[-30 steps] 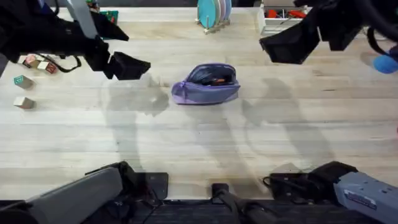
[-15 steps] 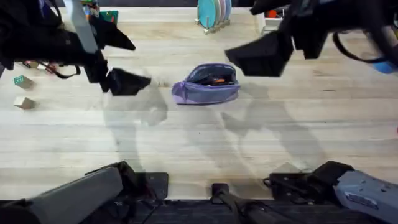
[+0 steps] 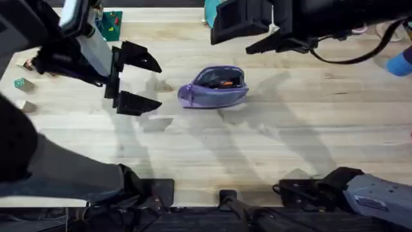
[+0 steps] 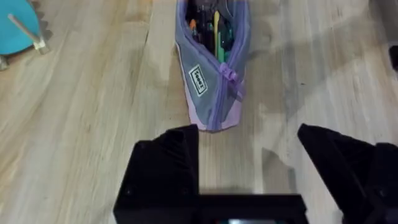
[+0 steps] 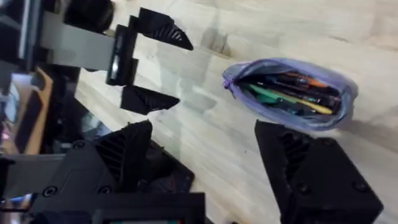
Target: Unzip the bag, pick up the pens from the table one at a time and place them inside, then zip the bag closed.
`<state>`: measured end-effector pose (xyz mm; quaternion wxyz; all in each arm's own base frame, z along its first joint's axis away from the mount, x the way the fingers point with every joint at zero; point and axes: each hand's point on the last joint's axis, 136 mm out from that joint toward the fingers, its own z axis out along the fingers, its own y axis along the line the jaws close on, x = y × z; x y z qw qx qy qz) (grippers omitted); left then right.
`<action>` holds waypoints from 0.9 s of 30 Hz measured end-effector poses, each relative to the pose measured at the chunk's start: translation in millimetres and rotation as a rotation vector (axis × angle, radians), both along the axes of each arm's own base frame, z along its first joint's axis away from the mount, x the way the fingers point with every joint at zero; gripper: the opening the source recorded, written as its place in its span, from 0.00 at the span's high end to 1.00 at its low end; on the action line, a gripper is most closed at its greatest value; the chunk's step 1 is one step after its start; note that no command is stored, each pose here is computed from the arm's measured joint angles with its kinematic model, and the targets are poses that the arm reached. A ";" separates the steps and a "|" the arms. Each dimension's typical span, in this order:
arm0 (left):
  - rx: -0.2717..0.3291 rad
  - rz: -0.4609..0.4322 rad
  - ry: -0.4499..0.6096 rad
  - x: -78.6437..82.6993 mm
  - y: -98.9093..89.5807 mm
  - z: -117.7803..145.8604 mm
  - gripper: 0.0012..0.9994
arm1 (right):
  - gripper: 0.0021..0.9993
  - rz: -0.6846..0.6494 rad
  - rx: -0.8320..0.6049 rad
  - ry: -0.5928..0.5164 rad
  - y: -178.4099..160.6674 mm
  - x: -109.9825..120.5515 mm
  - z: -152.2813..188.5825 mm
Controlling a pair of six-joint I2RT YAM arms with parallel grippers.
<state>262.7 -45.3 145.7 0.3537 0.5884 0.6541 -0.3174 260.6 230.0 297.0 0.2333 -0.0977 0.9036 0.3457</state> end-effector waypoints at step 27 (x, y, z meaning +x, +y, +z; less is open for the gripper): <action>-0.041 -0.006 0.058 8.2 1.9 -26.3 0.01 | 0.00 -0.124 -0.191 0.013 36.7 -33.2 -30.9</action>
